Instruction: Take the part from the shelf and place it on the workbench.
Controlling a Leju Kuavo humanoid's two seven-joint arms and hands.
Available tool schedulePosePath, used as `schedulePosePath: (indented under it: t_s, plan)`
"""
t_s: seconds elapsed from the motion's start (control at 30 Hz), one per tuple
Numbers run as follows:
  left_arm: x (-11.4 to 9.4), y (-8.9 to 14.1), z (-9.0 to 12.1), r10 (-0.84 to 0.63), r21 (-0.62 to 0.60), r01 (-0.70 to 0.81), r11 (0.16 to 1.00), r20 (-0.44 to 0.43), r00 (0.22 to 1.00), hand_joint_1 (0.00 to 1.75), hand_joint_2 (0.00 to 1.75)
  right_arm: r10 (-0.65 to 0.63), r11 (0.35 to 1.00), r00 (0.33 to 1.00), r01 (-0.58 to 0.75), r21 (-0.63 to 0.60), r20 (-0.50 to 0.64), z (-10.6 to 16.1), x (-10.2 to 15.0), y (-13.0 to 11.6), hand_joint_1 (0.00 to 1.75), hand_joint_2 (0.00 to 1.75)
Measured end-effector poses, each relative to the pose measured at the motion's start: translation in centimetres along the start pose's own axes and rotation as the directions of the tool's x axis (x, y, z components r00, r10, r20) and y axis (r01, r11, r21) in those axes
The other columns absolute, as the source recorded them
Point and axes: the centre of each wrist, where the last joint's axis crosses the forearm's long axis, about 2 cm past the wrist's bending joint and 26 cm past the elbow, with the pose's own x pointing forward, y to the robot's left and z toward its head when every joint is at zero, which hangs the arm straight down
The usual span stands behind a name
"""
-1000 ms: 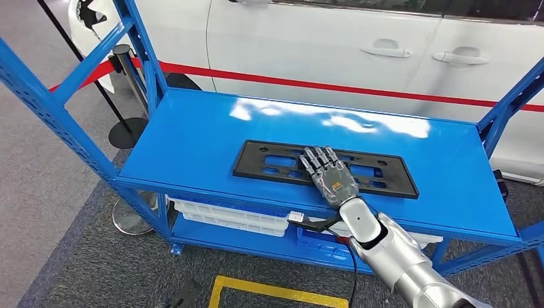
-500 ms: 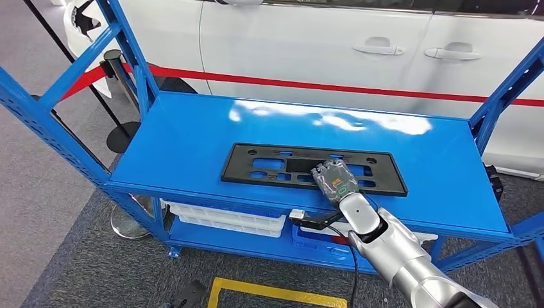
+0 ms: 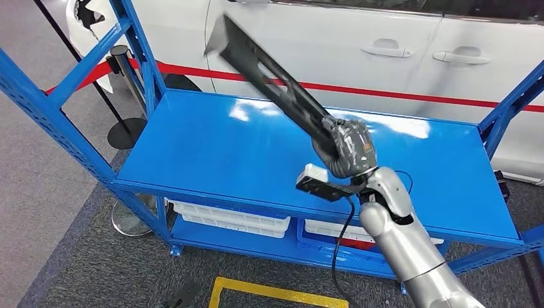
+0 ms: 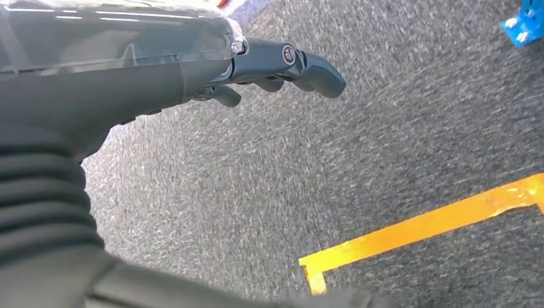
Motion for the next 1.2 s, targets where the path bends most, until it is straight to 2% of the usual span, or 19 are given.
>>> schedulePosePath:
  t_s: [0.07, 0.13, 0.3, 0.37, 0.4, 0.47, 0.53, 0.8, 0.97, 1.07, 1.2]
  plan:
    - [0.0, 0.0, 0.0, -0.001, 0.006, 0.001, 1.0, -0.004, 1.0, 0.0, 1.75, -0.252, 0.965, 0.965, 0.257, -0.05, 0.078, -1.1, 1.0, -2.1, 1.75, 1.75]
    - [0.0, 0.0, 0.0, -0.001, 0.011, 0.001, 1.0, -0.007, 1.0, 0.0, 1.75, -0.409, 0.905, 0.899, 0.421, -0.056, 0.157, -1.6, 1.9, -3.5, 1.75, 1.75]
    - [0.0, 0.0, 0.0, 0.0, 0.016, 0.0, 1.0, -0.008, 1.0, 0.0, 1.75, -0.492, 0.859, 0.846, 0.511, -0.046, 0.205, -1.7, 2.5, -4.2, 1.75, 1.75]
    - [0.0, 0.1, 0.0, 0.005, 0.025, -0.005, 1.0, -0.009, 1.0, 0.0, 1.75, -0.579, 0.796, 0.77, 0.605, -0.02, 0.269, -1.6, 3.3, -4.9, 1.75, 1.75]
    - [-0.1, 0.1, 0.0, 0.009, 0.035, -0.009, 0.999, -0.008, 1.0, 0.0, 1.75, -0.637, 0.744, 0.707, 0.668, 0.007, 0.308, -1.2, 3.9, -5.1, 1.75, 1.75]
    - [-0.3, 0.0, 0.0, 0.016, 0.063, -0.016, 0.998, 0.001, 1.0, 0.0, 1.75, -0.716, 0.66, 0.605, 0.75, 0.052, 0.349, 0.0, 4.8, -4.7, 1.75, 1.75]
    - [-0.4, 0.1, 0.0, 0.017, 0.091, -0.019, 0.996, 0.016, 1.0, 0.0, 1.75, -0.763, 0.601, 0.543, 0.795, 0.078, 0.351, 1.2, 5.2, -3.8, 1.75, 1.75]
    - [-0.5, 0.2, 0.0, 0.022, 0.117, -0.027, 0.993, 0.044, 0.999, 0.0, 1.75, -0.793, 0.557, 0.499, 0.826, 0.086, 0.35, 3.0, 6.0, -2.8, 1.75, 1.75]
    - [-0.6, 0.2, 0.0, 0.066, 0.152, -0.096, 0.984, 0.193, 0.979, 0.0, 1.75, -0.817, 0.526, 0.482, 0.848, 0.065, 0.317, 5.7, 6.5, -0.9, 1.75, 1.75]
    - [-0.5, 0.4, 0.0, 0.135, 0.145, -0.175, 0.974, 0.252, 0.958, 0.0, 1.75, -0.825, 0.512, 0.475, 0.857, 0.05, 0.305, 7.1, 6.9, 0.0, 1.75, 1.75]
    - [-0.4, 0.6, -0.1, 0.201, 0.124, -0.232, 0.965, 0.224, 0.954, 0.0, 1.75, -0.836, 0.503, 0.479, 0.864, 0.028, 0.267, 8.0, 7.1, 0.6, 1.75, 1.75]
